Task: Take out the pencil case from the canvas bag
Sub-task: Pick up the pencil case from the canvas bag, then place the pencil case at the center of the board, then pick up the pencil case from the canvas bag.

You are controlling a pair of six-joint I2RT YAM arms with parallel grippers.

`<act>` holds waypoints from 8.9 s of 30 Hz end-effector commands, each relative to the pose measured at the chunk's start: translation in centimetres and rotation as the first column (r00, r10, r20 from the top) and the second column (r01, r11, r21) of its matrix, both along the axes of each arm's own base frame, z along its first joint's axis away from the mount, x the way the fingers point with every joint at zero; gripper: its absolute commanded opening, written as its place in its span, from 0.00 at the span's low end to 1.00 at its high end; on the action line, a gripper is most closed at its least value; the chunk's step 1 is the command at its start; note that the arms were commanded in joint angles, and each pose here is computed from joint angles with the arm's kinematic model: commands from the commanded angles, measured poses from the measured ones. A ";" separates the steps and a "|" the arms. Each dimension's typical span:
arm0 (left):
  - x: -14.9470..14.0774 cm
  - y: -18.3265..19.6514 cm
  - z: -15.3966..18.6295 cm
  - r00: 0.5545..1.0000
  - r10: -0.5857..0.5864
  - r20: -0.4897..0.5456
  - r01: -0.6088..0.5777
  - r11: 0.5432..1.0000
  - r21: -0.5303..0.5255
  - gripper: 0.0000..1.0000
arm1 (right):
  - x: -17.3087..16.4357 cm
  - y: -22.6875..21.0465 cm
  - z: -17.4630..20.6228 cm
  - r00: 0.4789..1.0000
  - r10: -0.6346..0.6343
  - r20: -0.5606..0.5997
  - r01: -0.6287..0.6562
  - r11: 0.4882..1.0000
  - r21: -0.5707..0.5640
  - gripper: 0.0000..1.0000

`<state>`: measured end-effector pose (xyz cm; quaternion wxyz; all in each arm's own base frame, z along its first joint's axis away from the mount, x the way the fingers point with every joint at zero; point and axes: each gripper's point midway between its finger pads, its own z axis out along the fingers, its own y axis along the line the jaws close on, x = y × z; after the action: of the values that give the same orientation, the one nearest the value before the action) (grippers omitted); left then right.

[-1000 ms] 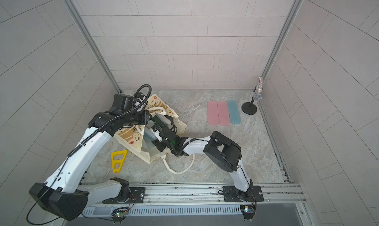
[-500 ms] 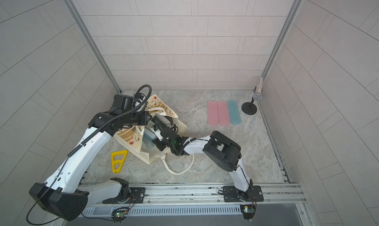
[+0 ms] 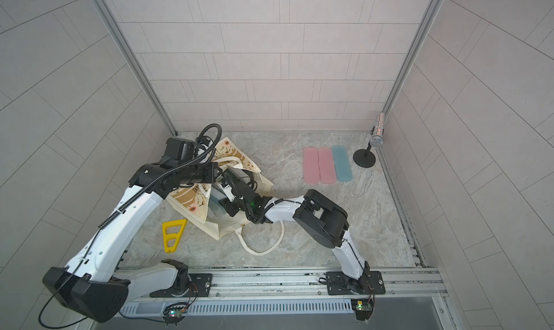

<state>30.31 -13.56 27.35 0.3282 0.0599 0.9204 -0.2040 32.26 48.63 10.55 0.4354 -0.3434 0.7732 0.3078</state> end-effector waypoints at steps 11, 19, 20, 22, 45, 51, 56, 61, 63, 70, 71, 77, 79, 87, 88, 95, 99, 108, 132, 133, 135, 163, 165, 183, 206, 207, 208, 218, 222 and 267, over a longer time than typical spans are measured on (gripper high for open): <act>-0.5 -0.7 3.6 0.994 -0.033 0.104 0.038 0.998 -0.052 0.00 | 1.1 -0.4 -2.9 0.998 -0.044 -0.049 0.039 0.994 -0.102 0.41; -0.6 -0.5 3.7 0.994 -0.030 0.109 0.035 0.998 -0.050 0.00 | 1.4 -0.3 -4.1 0.997 -0.047 -0.064 0.038 0.989 -0.145 0.48; -0.5 -0.6 3.7 0.994 -0.031 0.107 0.036 0.998 -0.050 0.00 | 1.3 -0.3 -4.2 0.997 -0.046 -0.065 0.036 0.989 -0.146 0.46; -0.5 -0.6 3.7 0.994 -0.029 0.107 0.035 0.998 -0.048 0.00 | 1.4 -0.4 -4.2 0.997 -0.051 -0.064 0.041 0.988 -0.147 0.43; 0.2 0.3 3.7 0.993 0.018 0.118 -0.016 1.000 -0.018 0.00 | -1.1 -4.4 -1.8 0.995 -0.083 -0.047 0.079 0.993 -0.084 0.52; 0.1 0.2 3.5 0.993 0.016 0.113 -0.014 1.000 -0.018 0.00 | -0.4 -3.2 -2.9 0.995 -0.078 -0.056 0.072 0.992 -0.100 0.55; 0.1 0.3 3.4 0.994 0.015 0.112 -0.013 1.000 -0.015 0.00 | -0.1 -2.3 -3.1 0.996 -0.062 -0.064 0.055 0.993 -0.100 0.47; 0.1 0.5 3.2 0.993 0.020 0.113 -0.020 1.000 -0.001 0.00 | -0.5 -2.9 -2.6 0.996 -0.066 -0.060 0.060 0.994 -0.091 0.41; 0.1 0.5 3.0 0.994 0.017 0.109 -0.017 1.000 0.001 0.00 | -0.7 -3.3 -2.3 0.996 -0.069 -0.059 0.064 0.994 -0.086 0.36; 0.4 0.5 2.9 0.994 0.019 0.112 -0.019 1.000 0.004 0.00 | -2.0 -5.4 -0.8 0.996 -0.075 -0.052 0.071 0.995 -0.076 0.32; 0.5 0.5 2.9 0.993 0.020 0.113 -0.021 1.000 0.005 0.00 | -2.3 -5.8 -0.6 0.996 -0.078 -0.049 0.074 0.994 -0.081 0.31; 1.1 0.3 2.9 0.993 0.015 0.116 -0.016 1.000 0.011 0.00 | -3.8 -9.0 0.2 0.993 -0.107 -0.052 0.100 0.988 -0.120 0.30; 1.4 0.3 2.9 0.992 0.019 0.121 -0.021 1.000 0.013 0.00 | -4.3 -10.0 0.4 0.991 -0.117 -0.058 0.108 0.985 -0.136 0.30; 2.9 1.1 2.7 0.988 0.078 0.134 -0.084 0.996 0.043 0.00 | -7.0 -14.6 0.9 0.978 -0.178 -0.108 0.163 0.977 -0.140 0.25; 3.2 1.4 2.7 0.986 0.093 0.138 -0.101 0.993 0.054 0.00 | -7.4 -15.2 0.9 0.976 -0.184 -0.113 0.168 0.976 -0.142 0.25; 5.5 3.4 3.0 0.965 0.201 0.167 -0.223 0.966 0.128 0.00 | -8.9 -19.9 3.2 0.962 -0.262 -0.077 0.250 0.958 -0.138 0.24; 6.7 4.3 3.2 0.954 0.240 0.180 -0.269 0.951 0.155 0.00 | -8.4 -23.2 5.8 0.934 -0.358 -0.007 0.355 0.928 -0.114 0.24; 7.1 6.4 3.5 0.937 0.286 0.202 -0.317 0.937 0.147 0.00 | -5.2 -31.1 5.6 0.775 -0.629 -0.056 0.625 0.777 -0.072 0.22; 6.4 5.4 2.8 0.950 0.227 0.216 -0.238 0.971 0.026 0.00 | 12.4 -26.4 3.9 0.515 -0.706 -0.487 0.855 0.465 0.231 0.22; 6.4 5.3 2.9 0.951 0.221 0.216 -0.230 0.973 0.019 0.00 | 12.8 -26.4 3.4 0.505 -0.703 -0.501 0.861 0.452 0.233 0.23; 6.4 4.9 2.9 0.955 0.206 0.212 -0.211 0.977 0.005 0.00 | 13.4 -26.2 2.5 0.495 -0.696 -0.520 0.867 0.435 0.242 0.23; 6.7 4.6 2.1 0.963 0.194 0.185 -0.193 0.981 -0.023 0.00 | 11.6 -30.4 -1.0 0.417 -0.759 -0.501 0.904 0.402 0.144 0.54; 6.7 4.6 2.2 0.963 0.194 0.187 -0.193 0.981 -0.026 0.00 | 11.2 -30.9 -0.4 0.419 -0.773 -0.476 0.904 0.405 0.138 0.54; 7.7 12.2 2.4 0.877 0.456 0.149 -0.426 0.883 -0.198 0.00 | 14.6 -26.4 -1.1 0.667 -0.744 -0.049 0.617 0.587 -0.524 0.50; 7.9 11.1 2.6 0.903 0.403 0.147 -0.365 0.902 -0.233 0.00 | 17.3 -24.6 -3.7 0.728 -0.676 0.114 0.519 0.435 -0.736 0.55; 8.0 11.1 2.6 0.903 0.403 0.147 -0.364 0.901 -0.234 0.00 | 17.2 -24.6 -3.9 0.727 -0.677 0.112 0.516 0.432 -0.740 0.55; 8.0 11.0 2.6 0.904 0.401 0.147 -0.362 0.902 -0.234 0.00 | 17.1 -24.8 -3.9 0.725 -0.680 0.110 0.515 0.430 -0.742 0.54; 8.0 10.9 2.6 0.906 0.398 0.147 -0.358 0.903 -0.238 0.00 | 16.4 -25.4 -3.8 0.709 -0.697 0.107 0.527 0.424 -0.737 0.49; 8.1 10.9 2.6 0.906 0.397 0.146 -0.357 0.903 -0.241 0.00 | 16.3 -25.9 -3.4 0.702 -0.703 0.116 0.539 0.417 -0.732 0.48; 8.3 7.5 2.8 0.962 0.233 0.140 -0.195 0.950 -0.243 0.00 | 14.9 -24.8 8.2 0.778 -0.628 -0.017 0.621 0.773 -0.127 0.53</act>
<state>38.20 -4.00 26.64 0.3927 -0.1210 0.8787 -0.2428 46.67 21.70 13.43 0.3758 -0.0832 0.9227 0.0237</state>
